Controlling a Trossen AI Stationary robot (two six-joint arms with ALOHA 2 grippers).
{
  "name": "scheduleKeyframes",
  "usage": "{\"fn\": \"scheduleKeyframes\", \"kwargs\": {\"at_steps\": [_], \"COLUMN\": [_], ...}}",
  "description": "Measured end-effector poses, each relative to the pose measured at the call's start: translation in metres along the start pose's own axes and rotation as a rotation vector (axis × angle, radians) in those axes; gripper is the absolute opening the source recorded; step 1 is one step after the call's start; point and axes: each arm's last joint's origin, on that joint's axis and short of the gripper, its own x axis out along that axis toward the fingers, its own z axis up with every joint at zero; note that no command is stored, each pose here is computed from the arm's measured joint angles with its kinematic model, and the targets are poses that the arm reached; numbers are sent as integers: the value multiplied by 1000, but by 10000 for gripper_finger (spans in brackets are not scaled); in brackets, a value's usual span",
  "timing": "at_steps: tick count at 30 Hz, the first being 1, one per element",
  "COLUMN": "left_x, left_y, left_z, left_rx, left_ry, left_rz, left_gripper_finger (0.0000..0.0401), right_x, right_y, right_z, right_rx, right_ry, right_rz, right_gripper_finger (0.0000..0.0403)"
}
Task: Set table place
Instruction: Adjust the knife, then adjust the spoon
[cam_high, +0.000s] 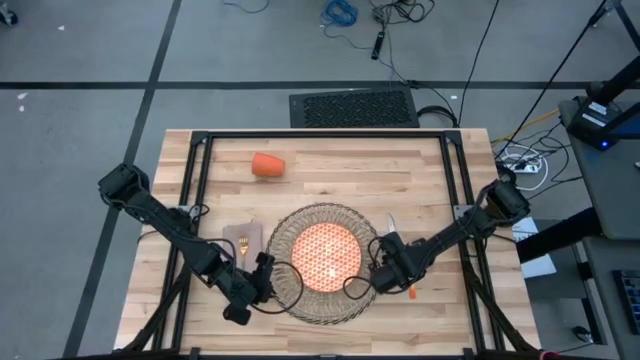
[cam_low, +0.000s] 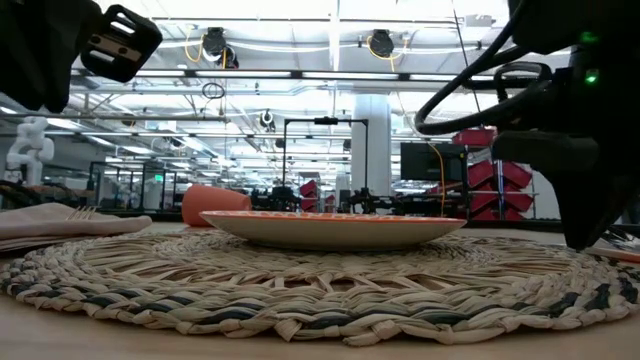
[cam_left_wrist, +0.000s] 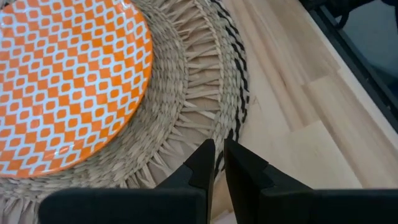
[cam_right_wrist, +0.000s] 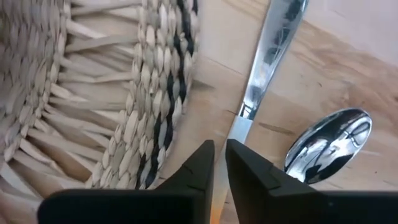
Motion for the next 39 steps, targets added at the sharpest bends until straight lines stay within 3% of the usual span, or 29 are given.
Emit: {"fn": "scheduleKeyframes", "kwargs": {"at_steps": [11, 20, 27, 33, 39], "left_x": [0, -2, -2, -2, -2], "left_y": [-1, -10, -10, -10, -10], "left_z": [-3, -4, -4, -3, -3], "left_rx": [10, 25, 25, 24, 22], "left_ry": [25, 27, 21, 15, 13], "left_rz": [-1, -41, -37, -35, -20], "left_gripper_finger": [22, 22, 22, 22, 22], "right_x": [-13, -41, -64, -63, -52], "right_y": [10, 13, -2, -3, -3], "right_z": [-12, -14, -25, -45, -49], "right_rx": [96, 118, 155, 180, 187], "right_ry": [-19, -105, -124, -70, -44], "right_rz": [64, 43, -96, -42, -23], "right_gripper_finger": [27, 27, 27, 27, 27]}}
